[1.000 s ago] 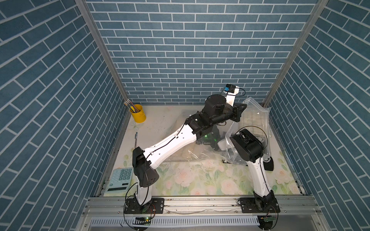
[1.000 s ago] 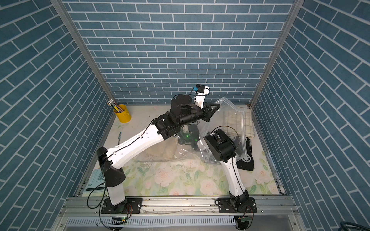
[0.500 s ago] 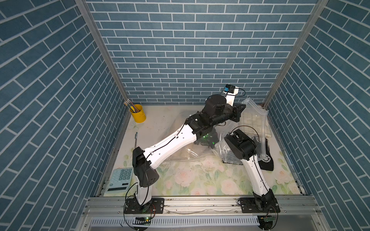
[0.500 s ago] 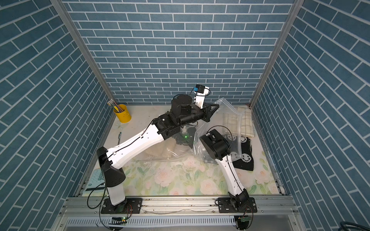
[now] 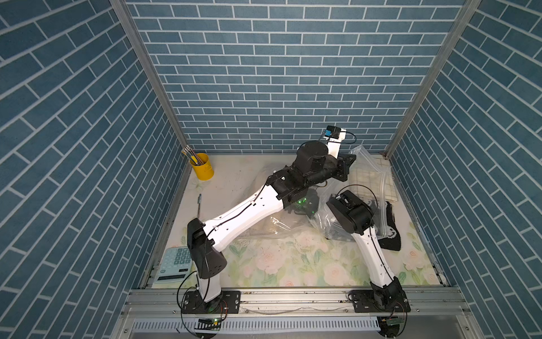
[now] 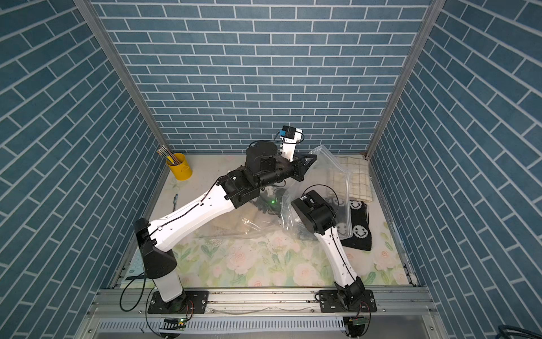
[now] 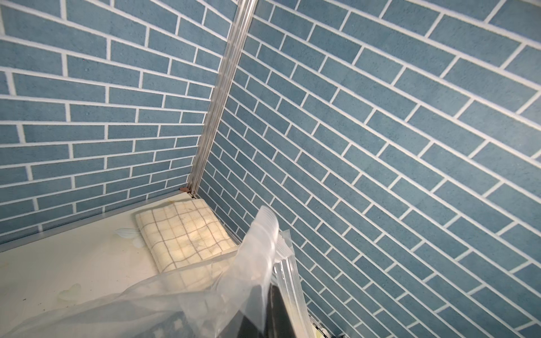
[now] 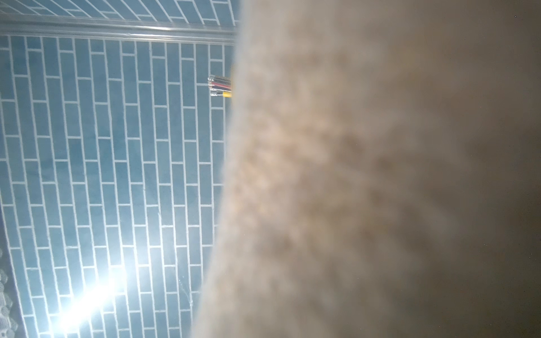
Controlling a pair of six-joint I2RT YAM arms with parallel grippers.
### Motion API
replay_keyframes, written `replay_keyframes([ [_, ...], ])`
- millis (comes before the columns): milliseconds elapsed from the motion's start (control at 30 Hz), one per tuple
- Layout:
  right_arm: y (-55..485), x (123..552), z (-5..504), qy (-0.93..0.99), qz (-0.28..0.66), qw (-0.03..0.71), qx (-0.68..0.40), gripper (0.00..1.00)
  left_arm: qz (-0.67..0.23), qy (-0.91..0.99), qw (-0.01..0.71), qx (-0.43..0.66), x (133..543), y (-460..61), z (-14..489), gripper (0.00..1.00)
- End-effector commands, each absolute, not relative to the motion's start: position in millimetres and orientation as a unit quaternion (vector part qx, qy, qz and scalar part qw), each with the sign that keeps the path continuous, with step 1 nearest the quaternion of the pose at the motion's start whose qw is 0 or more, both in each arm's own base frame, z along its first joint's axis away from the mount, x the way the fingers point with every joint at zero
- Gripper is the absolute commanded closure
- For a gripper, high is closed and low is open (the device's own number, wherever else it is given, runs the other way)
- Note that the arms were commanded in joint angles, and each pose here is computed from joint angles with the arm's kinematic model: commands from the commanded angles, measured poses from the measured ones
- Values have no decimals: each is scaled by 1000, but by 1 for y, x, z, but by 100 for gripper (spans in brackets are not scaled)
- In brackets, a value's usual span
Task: Take the scarf out of the vacuum bag
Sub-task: Take out the scarf from the vacuum bag.
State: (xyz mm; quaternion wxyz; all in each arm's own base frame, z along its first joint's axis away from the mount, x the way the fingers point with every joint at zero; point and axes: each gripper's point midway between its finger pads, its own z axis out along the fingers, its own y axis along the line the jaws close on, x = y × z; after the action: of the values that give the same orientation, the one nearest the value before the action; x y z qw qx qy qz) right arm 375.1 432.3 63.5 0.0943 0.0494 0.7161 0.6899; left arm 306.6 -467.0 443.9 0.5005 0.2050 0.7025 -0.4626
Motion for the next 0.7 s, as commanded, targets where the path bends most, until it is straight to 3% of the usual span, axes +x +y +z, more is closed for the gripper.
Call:
replay_keyframes([
  [0,434,364,46,736,671,88,22,100,-477,673,529,199,298,-458,472,100],
  [367,434,372,53,834,529,138,-76,100,-461,686,533,182,299,-445,456,100],
  [667,423,355,33,871,462,115,-124,100,-390,723,554,134,320,-427,430,100],
])
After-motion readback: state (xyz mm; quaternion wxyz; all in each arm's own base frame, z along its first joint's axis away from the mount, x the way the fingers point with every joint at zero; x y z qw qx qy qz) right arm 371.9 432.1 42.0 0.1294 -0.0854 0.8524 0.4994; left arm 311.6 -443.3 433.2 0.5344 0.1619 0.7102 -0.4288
